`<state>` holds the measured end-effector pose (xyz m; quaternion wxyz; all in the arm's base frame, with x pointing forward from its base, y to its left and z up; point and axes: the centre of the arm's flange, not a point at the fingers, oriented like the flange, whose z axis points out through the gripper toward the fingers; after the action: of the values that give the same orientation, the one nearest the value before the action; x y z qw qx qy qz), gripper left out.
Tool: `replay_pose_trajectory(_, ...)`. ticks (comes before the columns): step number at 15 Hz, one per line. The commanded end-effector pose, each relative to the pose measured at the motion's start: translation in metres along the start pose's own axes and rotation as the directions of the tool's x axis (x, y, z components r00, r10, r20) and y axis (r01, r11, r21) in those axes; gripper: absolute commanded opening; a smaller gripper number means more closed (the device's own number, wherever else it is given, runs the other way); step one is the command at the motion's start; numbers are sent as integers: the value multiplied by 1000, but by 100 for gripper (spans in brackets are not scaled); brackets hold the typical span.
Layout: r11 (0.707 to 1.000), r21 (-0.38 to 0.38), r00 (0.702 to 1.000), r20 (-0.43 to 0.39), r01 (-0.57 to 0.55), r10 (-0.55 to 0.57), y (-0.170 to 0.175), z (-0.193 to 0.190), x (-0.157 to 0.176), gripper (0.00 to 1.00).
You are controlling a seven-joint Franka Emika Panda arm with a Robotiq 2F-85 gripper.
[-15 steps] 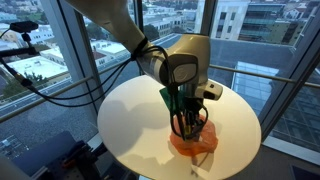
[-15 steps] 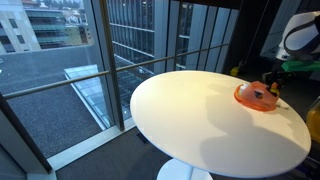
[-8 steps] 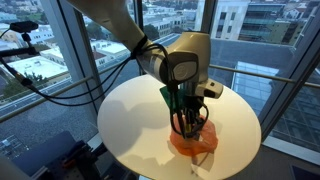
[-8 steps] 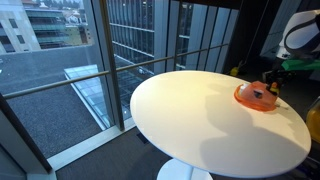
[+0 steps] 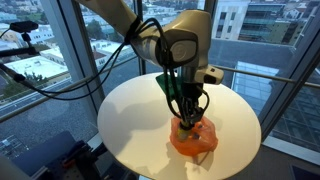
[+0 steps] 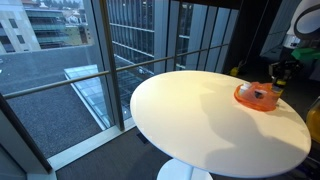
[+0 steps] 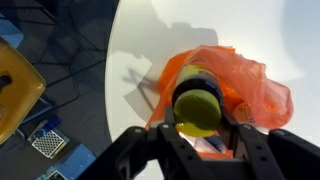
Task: Take the yellow bottle out of the plastic bag and put it on the table
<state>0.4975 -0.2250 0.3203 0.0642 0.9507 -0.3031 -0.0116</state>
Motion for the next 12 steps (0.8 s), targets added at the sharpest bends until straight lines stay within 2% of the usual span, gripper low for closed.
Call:
replay_pose_trajectory(1,999,7,999,-19,46,-46,5,-34,-19,20)
replay_pose_trajectory(5,996,25,994,-72,80,-78,-6,-63,-35,20)
replay_pose_trajectory(12,977,34,970,-129,211,-205,-75,-96,-79,20)
